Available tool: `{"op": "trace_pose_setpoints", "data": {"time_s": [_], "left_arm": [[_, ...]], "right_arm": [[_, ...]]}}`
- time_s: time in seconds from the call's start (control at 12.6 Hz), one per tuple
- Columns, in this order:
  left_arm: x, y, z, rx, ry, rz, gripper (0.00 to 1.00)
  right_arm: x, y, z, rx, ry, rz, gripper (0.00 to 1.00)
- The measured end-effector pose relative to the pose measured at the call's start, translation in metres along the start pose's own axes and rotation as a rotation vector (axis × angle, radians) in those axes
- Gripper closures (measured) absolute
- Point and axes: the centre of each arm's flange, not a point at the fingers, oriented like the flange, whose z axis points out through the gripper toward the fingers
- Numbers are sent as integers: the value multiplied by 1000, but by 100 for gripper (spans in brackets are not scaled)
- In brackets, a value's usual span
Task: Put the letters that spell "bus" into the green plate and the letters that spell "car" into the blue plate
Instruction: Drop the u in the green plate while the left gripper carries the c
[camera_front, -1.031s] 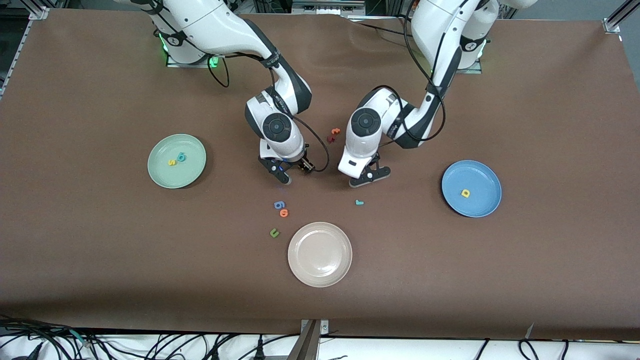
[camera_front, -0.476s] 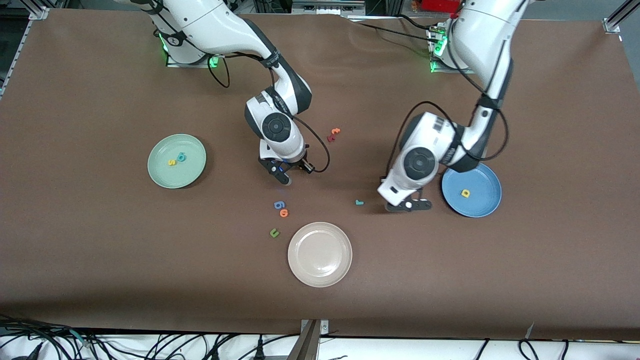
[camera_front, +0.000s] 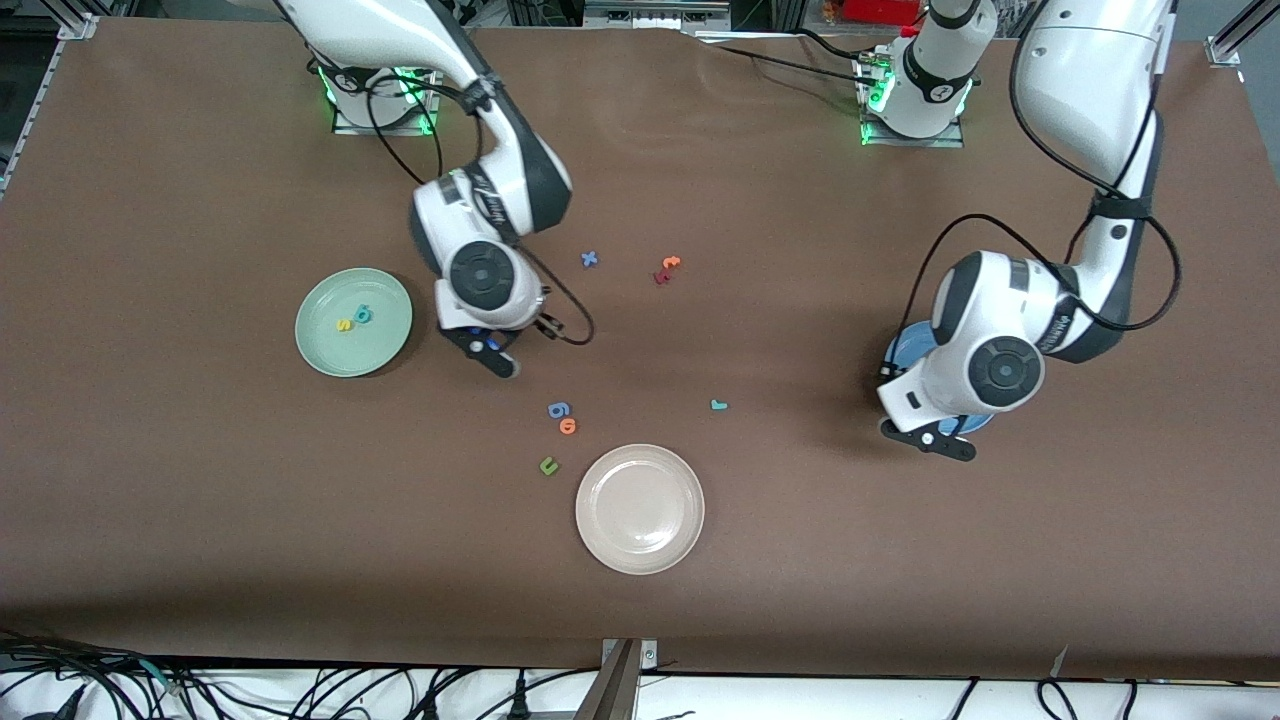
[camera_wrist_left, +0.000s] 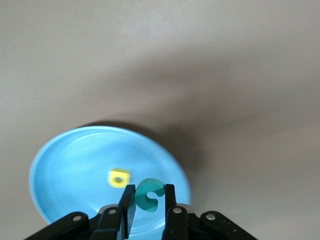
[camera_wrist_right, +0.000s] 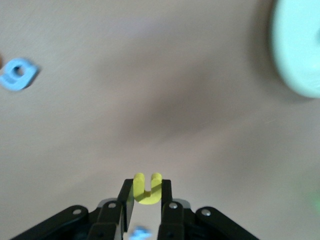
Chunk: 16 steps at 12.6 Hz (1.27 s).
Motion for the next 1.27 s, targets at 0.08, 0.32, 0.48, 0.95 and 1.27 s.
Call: {"op": "trace_pose_setpoints", "data": {"time_s": [0.08, 0.32, 0.48, 0.95, 1.27], "left_arm": [[-3, -12, 4, 5, -9, 47, 72], [-8, -25, 21, -2, -39, 164, 65], [-10, -32, 27, -10, -46, 226, 44], [0, 3, 14, -212, -12, -263, 0], [18, 54, -7, -398, -28, -780, 0]], "right_arm": [[18, 22, -13, -23, -15, -41, 75], [73, 79, -19, -60, -50, -157, 75], [107, 117, -5, -75, -76, -236, 75], [133, 175, 87, 10, -94, -328, 75], [133, 183, 103, 30, -95, -352, 67]]}}
